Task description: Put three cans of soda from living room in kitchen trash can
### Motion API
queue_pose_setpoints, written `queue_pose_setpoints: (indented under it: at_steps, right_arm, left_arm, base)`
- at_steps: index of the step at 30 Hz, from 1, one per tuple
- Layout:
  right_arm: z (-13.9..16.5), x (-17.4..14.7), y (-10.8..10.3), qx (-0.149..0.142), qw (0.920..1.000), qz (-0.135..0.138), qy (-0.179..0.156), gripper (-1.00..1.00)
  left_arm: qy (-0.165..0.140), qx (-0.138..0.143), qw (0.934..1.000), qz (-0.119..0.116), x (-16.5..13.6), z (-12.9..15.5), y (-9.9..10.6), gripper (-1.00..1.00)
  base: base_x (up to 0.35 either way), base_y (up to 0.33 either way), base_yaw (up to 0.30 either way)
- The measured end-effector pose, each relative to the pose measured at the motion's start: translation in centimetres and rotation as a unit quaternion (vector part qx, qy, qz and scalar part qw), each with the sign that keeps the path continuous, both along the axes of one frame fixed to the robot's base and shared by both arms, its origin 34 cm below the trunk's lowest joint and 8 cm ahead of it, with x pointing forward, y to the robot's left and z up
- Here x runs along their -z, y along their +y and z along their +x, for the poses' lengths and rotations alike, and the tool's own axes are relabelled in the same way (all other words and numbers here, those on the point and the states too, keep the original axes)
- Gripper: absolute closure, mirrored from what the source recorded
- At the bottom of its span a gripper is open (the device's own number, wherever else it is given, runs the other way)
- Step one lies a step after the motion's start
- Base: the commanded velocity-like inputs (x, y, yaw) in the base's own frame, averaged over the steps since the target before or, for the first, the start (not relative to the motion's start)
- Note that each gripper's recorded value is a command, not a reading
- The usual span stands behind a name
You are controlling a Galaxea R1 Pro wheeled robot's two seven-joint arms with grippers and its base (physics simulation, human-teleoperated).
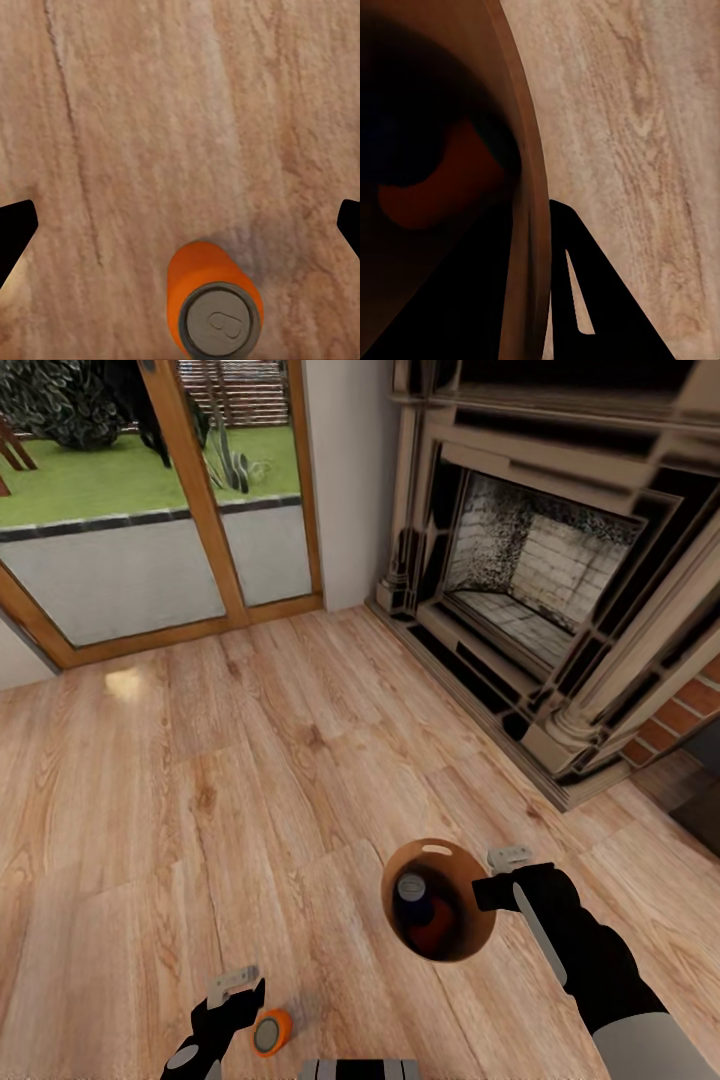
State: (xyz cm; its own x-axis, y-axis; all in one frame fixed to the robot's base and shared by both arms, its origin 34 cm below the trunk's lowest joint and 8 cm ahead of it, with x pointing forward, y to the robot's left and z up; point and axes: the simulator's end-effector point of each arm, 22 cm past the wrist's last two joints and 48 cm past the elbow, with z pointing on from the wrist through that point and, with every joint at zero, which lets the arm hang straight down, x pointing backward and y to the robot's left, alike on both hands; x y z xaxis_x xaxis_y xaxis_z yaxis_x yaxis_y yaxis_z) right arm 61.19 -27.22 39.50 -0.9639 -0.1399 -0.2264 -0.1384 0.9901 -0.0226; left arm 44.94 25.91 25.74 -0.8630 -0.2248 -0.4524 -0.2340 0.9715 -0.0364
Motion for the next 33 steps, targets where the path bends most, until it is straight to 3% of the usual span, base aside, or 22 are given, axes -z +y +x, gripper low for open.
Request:
queue_pose_setpoints:
  at_steps: [12, 17, 22, 33]
  right_arm:
    - [-0.09, 0.17, 0.22, 0.001, 1.0, 0.005, 0.002, 1.0]
    - [-0.02, 0.16, -0.4, -0.003, 0.9999, -0.01, 0.001, 1.0]
    - [-0.09, 0.17, 0.21, 0.001, 1.0, 0.005, 0.002, 1.0]
    - [-0.08, 0.18, 0.14, 0.0, 1.0, 0.002, 0.002, 1.0]
  left_arm:
    - [0.002, 0.0, 1.0, -0.002, 0.12, -0.15, -0.26, -1.0]
    - [0.002, 0.0, 1.0, -0.003, 0.12, -0.13, -0.41, -1.0]
    - [0.002, 0.0, 1.0, -0.003, 0.13, -0.15, -0.44, -1.0]
    - [0.0, 0.006, 1.0, -0.004, 0.06, 0.04, -0.73, -1.0]
  base:
    - [0.0, -0.098, 0.0]
    - [0.0, -0.157, 0.0]
    - [0.0, -0.031, 0.0]
    - [0.0, -0.002, 0.0]
